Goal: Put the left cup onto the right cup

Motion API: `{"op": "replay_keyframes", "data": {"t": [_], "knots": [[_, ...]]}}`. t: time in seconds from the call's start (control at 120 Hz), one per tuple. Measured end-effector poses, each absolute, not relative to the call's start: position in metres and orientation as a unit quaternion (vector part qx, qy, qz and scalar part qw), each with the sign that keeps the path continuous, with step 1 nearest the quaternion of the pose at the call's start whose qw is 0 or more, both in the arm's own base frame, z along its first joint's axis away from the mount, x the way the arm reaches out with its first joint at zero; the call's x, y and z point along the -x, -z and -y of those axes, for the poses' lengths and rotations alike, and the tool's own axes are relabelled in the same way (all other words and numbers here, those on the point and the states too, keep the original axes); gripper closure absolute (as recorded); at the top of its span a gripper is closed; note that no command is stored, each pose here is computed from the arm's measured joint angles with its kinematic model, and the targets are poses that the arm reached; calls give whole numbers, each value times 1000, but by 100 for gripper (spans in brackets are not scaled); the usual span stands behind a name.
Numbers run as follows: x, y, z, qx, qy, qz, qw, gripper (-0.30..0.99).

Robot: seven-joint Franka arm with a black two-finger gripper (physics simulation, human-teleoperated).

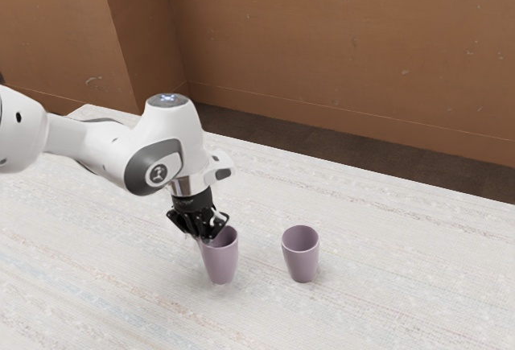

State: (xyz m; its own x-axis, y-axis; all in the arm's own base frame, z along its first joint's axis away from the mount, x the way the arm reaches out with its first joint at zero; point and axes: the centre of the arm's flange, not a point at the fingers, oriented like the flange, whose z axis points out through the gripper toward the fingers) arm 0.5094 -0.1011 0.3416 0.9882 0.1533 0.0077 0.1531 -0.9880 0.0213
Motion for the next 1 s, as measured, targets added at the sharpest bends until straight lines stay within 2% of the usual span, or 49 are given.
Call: {"op": "replay_keyframes", "data": {"t": [0.442, 0.583, 0.742, 1.0], "knots": [[-541, -412, 114, -989, -108, -90, 38, 78], [-555, -440, 119, -986, -124, -104, 49, 78], [-571, -467, 127, -984, -117, -121, 57, 78], [-582, -468, 174, -990, -62, -112, 54, 78]]}}
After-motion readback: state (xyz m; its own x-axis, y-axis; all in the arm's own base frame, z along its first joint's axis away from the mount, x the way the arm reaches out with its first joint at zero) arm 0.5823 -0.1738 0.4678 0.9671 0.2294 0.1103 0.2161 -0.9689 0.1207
